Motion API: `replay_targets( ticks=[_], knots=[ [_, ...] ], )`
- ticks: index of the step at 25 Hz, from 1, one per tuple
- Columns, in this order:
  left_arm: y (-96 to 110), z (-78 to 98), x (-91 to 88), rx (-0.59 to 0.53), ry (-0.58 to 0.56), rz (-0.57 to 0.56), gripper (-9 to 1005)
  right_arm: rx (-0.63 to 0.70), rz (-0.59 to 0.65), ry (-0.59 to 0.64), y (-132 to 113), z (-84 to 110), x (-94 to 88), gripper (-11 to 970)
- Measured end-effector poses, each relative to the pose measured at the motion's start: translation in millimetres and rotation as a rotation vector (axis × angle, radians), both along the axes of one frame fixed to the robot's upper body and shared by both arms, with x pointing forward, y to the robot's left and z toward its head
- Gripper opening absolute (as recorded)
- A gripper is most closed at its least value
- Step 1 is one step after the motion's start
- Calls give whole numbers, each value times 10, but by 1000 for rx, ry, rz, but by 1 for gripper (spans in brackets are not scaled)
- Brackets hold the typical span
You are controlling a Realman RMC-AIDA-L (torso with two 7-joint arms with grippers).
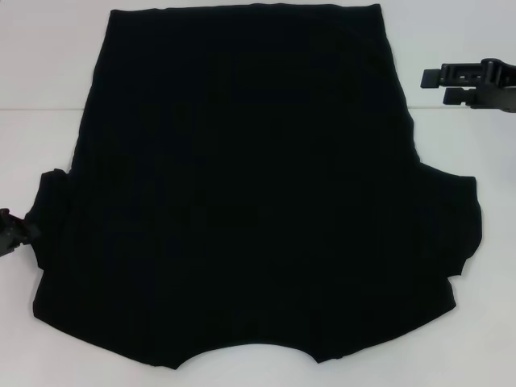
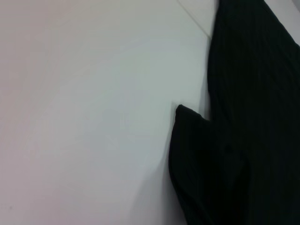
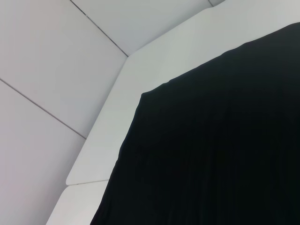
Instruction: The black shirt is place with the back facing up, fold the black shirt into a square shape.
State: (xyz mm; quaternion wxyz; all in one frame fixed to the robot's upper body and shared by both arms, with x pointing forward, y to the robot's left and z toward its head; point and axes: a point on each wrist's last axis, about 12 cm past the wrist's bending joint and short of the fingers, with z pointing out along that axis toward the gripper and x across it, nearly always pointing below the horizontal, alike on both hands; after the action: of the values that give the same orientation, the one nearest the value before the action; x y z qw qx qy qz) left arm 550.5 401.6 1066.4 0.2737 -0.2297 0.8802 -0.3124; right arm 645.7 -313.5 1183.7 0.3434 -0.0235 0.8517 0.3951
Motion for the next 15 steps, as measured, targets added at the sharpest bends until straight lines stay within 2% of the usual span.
replay_targets(
  ticks=[3, 7, 15],
  knots=[
    [0, 8, -2, 11, -10, -19, 20, 0, -1, 1, -5, -5, -4, 735],
    [31, 47, 20, 58, -40, -46, 20, 0, -4, 3, -13, -12, -9, 735],
    [168, 130, 42, 105, -61, -5, 21, 7, -14, 11, -28, -17, -14, 735]
  ],
)
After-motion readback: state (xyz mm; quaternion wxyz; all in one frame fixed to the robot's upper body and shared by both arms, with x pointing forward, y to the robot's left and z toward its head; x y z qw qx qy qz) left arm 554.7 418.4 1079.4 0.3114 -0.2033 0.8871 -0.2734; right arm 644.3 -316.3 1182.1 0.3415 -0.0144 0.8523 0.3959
